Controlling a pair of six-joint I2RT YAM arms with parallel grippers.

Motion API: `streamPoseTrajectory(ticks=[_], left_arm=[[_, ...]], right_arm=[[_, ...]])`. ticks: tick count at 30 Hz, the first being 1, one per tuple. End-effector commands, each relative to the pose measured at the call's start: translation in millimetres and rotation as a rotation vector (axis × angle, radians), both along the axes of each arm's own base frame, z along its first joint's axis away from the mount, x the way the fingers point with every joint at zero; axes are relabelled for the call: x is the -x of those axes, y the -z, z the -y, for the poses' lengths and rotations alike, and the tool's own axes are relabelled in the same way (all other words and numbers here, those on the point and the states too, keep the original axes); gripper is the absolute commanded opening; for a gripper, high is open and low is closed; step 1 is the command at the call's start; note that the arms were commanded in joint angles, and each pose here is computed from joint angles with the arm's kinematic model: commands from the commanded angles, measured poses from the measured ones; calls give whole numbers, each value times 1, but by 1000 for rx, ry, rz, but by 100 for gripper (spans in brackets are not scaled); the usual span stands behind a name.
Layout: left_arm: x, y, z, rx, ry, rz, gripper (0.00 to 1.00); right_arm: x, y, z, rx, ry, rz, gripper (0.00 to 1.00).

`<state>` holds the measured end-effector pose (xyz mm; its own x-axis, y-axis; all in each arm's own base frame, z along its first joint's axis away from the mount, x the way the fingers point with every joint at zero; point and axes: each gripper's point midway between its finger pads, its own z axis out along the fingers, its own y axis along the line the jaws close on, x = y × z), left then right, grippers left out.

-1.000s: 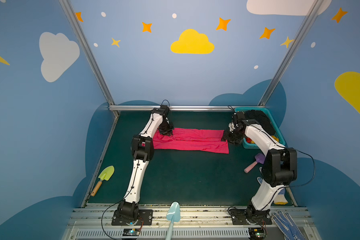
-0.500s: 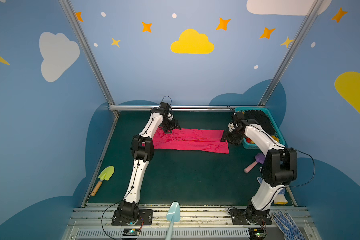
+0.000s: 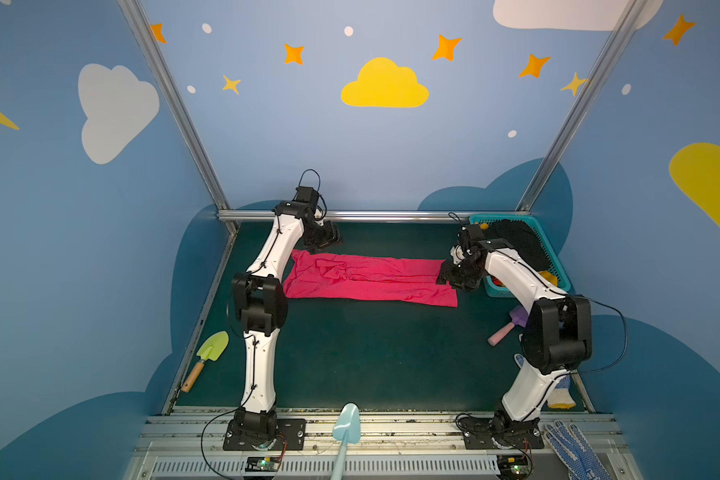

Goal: Fold and stack the t-shirts

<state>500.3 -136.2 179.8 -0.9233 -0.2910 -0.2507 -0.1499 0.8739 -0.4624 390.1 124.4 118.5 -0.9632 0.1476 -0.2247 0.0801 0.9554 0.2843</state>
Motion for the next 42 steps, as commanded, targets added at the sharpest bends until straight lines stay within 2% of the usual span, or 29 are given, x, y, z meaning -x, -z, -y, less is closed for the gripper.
streamPoseTrajectory(ticks=[1, 4, 8, 13, 30, 42], left_arm=[[26, 31, -31, -87, -127, -76, 31], [46, 61, -46, -54, -221, -131, 5], [54, 96, -48, 9, -259, -199, 5], [42, 119, -40, 62, -266, -211, 5], [17, 156, -31, 131, -292, -223, 5], [-17, 151, -16, 225, -311, -148, 5]], right_arm=[[3, -2, -2, -10, -10, 4, 58], [2, 0, -4, -15, -13, -1, 58], [2, 2, -7, -16, -21, -4, 58], [4, 3, -5, -9, -20, -7, 58], [4, 9, -6, -5, -19, -27, 58], [3, 7, -4, 8, -20, -29, 58]])
